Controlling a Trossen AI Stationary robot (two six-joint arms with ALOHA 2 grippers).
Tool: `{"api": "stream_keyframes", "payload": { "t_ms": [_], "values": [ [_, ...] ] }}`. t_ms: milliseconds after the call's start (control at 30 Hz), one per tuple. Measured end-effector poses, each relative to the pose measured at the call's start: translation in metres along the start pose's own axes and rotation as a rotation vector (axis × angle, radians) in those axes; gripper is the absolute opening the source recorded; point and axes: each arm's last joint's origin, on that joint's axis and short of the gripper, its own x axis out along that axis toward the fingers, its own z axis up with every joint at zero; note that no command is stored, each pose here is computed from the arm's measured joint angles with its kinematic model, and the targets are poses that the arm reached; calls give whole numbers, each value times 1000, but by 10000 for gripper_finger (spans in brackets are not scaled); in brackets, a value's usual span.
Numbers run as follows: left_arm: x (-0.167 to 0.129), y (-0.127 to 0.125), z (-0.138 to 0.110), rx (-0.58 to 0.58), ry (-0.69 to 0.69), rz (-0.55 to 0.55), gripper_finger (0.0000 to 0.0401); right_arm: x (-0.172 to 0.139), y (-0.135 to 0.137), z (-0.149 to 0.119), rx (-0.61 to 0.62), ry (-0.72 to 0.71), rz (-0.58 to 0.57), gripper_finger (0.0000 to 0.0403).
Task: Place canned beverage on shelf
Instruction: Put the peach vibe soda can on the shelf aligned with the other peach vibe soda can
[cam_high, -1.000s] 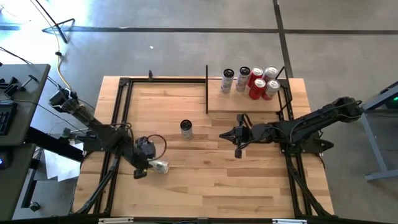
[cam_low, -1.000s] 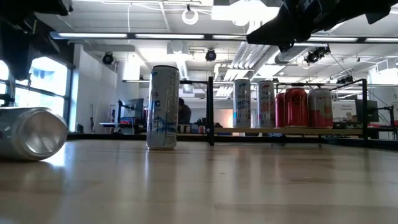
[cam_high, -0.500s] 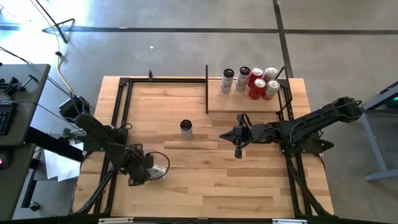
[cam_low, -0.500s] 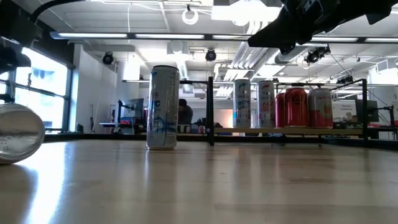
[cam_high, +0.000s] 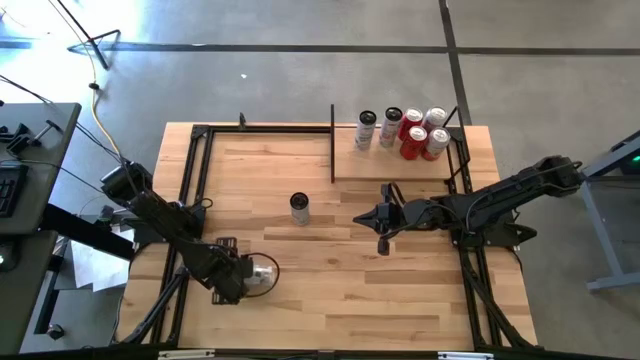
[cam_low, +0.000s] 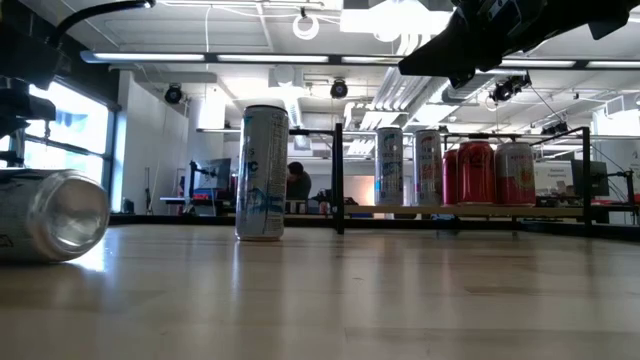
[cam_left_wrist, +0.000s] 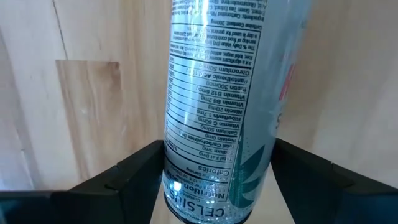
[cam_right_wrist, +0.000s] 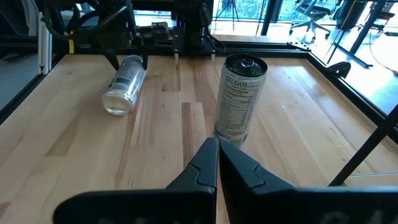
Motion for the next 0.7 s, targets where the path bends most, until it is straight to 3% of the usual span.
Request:
{"api": "stream_keyframes", "payload": {
  "t_ms": [333,700],
  "values": [
    [-9,2,8,-45,-52,-124,243,0,0,0,-3,0,0,0],
    [-28,19,35,-5,-180,-103,234,0,0,0,-3,1,4,0]
  ]
}}
